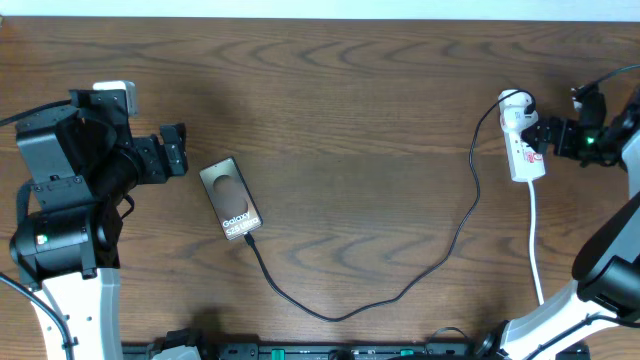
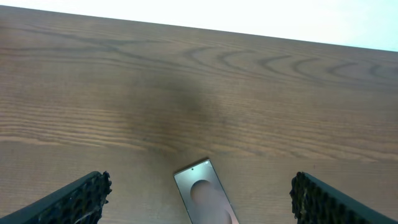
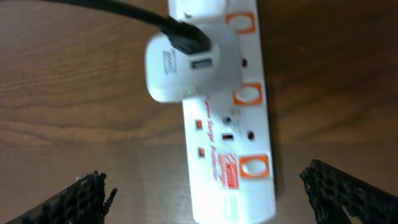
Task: Plug charger to phone and switch on socket
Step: 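Lower the right gripper onto the strip's switch next to the charger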
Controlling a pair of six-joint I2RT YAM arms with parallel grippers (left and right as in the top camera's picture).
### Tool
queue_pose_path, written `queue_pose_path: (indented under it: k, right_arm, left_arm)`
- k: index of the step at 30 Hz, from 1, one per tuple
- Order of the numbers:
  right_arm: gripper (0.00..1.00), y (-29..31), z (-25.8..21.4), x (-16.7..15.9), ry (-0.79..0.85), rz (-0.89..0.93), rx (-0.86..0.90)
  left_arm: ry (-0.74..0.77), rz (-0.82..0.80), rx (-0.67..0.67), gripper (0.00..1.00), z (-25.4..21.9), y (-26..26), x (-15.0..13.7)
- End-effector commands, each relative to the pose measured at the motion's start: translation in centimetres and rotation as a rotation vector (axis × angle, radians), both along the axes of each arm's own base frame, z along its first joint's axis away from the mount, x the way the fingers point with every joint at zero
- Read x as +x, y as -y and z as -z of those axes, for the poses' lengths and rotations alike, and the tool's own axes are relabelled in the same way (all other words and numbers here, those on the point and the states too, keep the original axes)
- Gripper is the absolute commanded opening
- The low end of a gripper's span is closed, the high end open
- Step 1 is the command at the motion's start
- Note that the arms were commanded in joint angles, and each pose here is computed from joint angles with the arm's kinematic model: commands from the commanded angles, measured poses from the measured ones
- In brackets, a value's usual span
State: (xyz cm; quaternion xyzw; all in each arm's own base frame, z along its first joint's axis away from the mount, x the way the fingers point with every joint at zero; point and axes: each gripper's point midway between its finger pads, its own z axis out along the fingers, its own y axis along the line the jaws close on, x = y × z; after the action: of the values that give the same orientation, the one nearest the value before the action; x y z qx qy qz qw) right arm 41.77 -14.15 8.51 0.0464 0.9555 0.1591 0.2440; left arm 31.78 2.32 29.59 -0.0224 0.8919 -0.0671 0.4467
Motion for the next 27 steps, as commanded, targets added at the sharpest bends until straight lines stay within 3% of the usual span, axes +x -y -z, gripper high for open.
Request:
queue_pose_path:
  k: [1,27]
  right_arm:
    - [0.99,-1.8,-0.4,0.8,0.042,-0.063,0.0]
    - [0.99,-3.0,3.6,3.2,0.054,-0.047,0.017]
  left_arm:
    - [-0.004,-0.014,-0.004,0.95,0.1,-0.2,-0.1]
    - [-0.022,-0.014,-0.008,0.95,0.4,-0.2,-0.3]
